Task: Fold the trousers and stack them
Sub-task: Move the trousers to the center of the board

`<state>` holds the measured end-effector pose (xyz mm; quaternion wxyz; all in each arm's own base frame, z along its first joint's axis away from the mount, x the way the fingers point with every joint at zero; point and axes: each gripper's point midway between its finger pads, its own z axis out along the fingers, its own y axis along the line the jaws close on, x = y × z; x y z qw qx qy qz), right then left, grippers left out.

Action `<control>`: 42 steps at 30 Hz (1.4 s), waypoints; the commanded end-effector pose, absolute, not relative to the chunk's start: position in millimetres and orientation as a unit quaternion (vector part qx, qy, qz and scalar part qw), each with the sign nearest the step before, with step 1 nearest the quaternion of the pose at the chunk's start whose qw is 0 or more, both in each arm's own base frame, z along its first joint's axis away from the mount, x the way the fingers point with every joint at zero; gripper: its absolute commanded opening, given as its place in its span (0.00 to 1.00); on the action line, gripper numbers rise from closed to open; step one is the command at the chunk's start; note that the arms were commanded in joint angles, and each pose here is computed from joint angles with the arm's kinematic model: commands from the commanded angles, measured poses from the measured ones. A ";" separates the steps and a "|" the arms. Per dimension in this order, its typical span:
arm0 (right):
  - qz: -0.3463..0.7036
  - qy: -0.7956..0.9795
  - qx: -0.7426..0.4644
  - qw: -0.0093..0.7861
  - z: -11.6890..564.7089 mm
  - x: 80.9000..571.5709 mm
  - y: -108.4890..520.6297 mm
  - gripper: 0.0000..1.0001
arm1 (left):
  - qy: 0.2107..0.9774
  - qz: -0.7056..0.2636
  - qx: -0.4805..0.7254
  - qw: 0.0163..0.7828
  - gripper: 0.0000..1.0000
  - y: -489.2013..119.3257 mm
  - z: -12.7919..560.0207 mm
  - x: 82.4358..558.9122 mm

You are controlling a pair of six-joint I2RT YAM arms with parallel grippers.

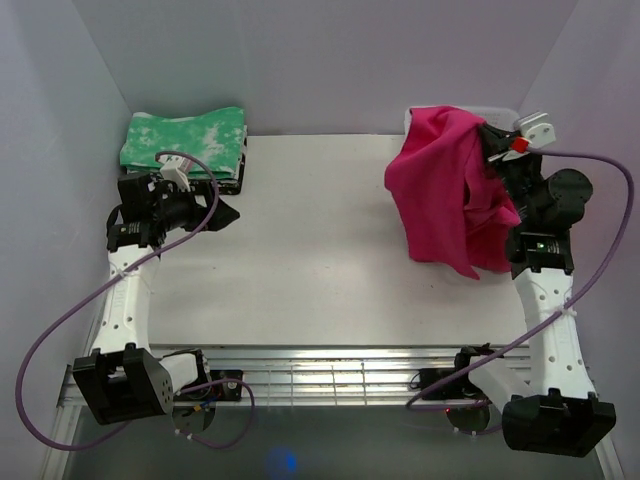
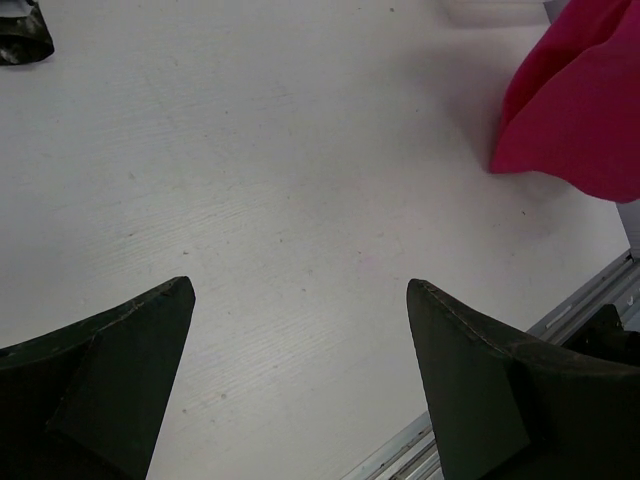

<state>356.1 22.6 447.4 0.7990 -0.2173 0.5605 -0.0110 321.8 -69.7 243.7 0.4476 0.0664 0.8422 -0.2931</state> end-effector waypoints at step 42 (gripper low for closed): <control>0.298 0.881 -0.013 0.366 107.0 302.8 55.6 0.95 | 0.570 -0.199 0.727 0.327 0.96 -250.5 114.9 253.2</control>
